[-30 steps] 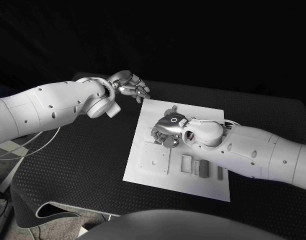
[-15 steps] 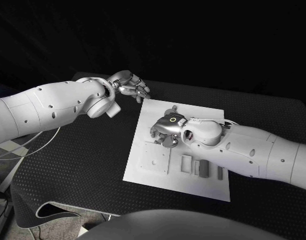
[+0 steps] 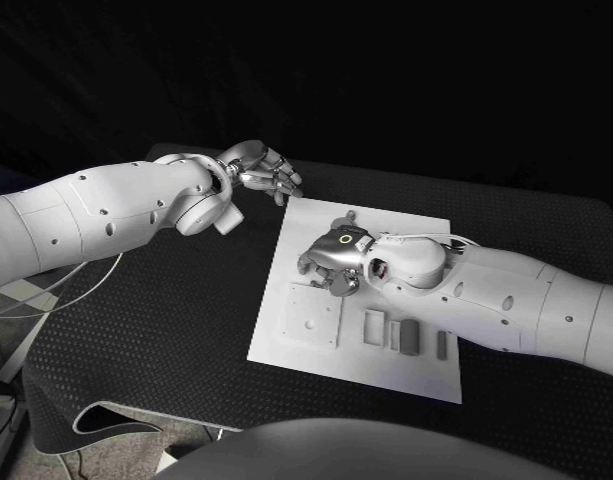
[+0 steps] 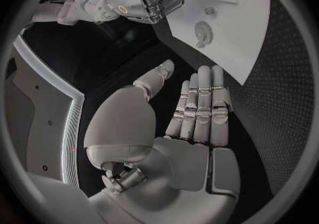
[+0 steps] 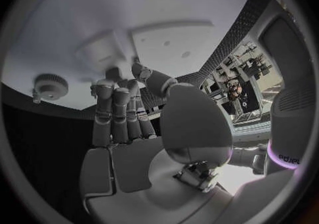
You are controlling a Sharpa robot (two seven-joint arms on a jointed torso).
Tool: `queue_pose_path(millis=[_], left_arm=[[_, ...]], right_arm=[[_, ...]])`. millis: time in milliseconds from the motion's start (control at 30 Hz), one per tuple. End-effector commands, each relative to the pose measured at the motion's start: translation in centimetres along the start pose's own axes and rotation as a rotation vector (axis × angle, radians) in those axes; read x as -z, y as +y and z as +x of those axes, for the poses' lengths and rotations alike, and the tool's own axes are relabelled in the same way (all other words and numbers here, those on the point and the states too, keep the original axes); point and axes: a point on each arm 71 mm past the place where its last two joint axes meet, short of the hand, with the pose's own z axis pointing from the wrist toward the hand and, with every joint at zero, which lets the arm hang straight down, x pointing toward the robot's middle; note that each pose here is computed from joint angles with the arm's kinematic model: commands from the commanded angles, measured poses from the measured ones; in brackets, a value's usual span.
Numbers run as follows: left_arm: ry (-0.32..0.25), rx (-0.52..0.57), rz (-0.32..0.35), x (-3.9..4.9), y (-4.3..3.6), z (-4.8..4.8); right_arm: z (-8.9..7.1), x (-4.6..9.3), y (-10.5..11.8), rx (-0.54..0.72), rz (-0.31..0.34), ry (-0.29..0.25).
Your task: Assemble the parts on the task board
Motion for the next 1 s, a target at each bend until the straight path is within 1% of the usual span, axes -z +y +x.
queue_pose_path(millis=[33,167,400,667,733,833,1000], left_arm=[[0.014,0.0,0.008,-0.03,-0.17,0.08],[0.016,0.0,0.008,-0.05,-0.19,0.11],[0.018,0.0,0.008,-0.13,-0.26,0.21],[0.018,-0.001,0.009,-0.17,-0.28,0.24],[0.018,0.0,0.009,-0.16,-0.28,0.24],[0.017,-0.001,0.009,-0.17,-0.27,0.22],[0.019,-0.001,0.01,-0.21,-0.33,0.3]], right_arm=[[-0.2,0.0,0.4,-0.014,-0.071,-0.024],[-0.5,0.1,0.3,-0.03,-0.098,-0.048],[-0.8,-0.1,-0.1,0.012,-0.101,-0.043],[-0.7,-0.3,-0.2,0.061,-0.11,-0.003],[-0.5,-0.3,-0.3,0.057,-0.111,0.024],[-0.3,-0.3,-0.6,0.055,-0.108,0.045],[-0.3,-0.4,-0.7,0.062,-0.105,0.052]])
